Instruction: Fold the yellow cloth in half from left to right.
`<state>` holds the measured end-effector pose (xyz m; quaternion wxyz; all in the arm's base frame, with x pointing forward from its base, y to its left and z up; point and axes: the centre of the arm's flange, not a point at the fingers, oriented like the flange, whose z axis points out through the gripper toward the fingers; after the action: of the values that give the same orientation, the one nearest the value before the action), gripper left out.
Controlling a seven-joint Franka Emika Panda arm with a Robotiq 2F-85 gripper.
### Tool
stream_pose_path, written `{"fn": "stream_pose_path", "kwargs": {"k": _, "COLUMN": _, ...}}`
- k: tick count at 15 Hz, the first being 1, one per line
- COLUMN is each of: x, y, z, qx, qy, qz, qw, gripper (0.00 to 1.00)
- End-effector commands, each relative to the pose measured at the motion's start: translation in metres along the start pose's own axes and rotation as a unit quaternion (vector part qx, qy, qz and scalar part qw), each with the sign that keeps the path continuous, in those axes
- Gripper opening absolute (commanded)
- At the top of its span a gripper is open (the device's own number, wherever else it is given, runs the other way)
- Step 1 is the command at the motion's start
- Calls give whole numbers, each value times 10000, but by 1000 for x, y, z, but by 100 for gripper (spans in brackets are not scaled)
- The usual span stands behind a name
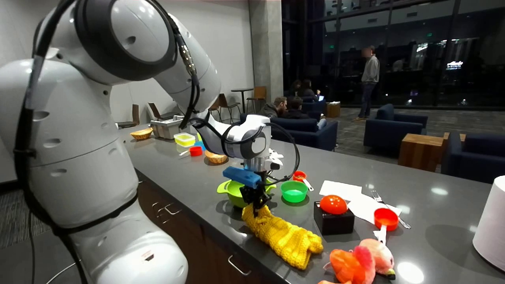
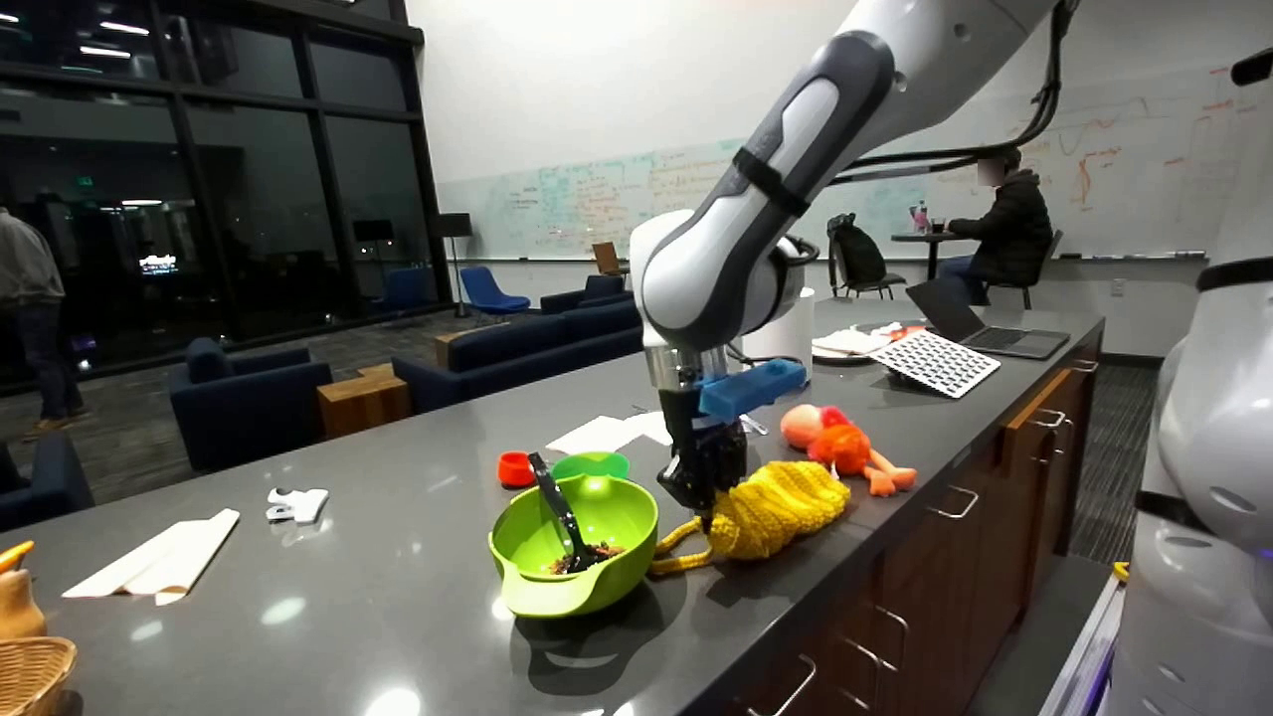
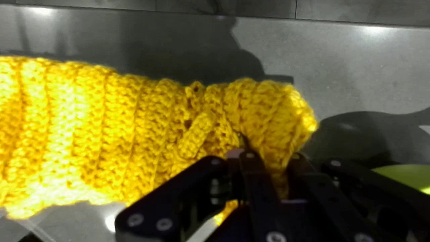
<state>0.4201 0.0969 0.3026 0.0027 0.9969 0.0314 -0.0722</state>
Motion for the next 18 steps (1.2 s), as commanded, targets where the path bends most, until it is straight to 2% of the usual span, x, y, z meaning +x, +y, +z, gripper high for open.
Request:
{"fn": "stream_pose_path", "kwargs": {"k": 1, "x": -16, "y": 29, "z": -38, "qx": 217, "qy": 143, "qz": 47, "qw": 9997, "gripper": 3}}
{"fn": "stream_pose_path", "kwargs": {"k": 6, "x": -32, "y": 78, "z": -61, "qx": 742, "qy": 452, "qz": 197, "qw": 9960, "gripper": 3}}
{"fn": "stream_pose_path", "kwargs": {"k": 10, "x": -45, "y": 114, "z": -56, "qx": 1185, "qy": 712, "qz": 325, "qw": 9899, "gripper": 3}}
{"fn": "stream_pose_path", "kwargs": {"k": 14, "x": -56, "y": 145, "z": -18, "qx": 1734, "qy": 905, "qz": 527, "qw": 9793, "gripper": 3}}
{"fn": "stream_pose_path", "kwargs": {"k": 18, "x": -62, "y": 168, "z": 15, "qx": 1952, "qy": 953, "qz": 509, "qw": 9748, "gripper": 3}}
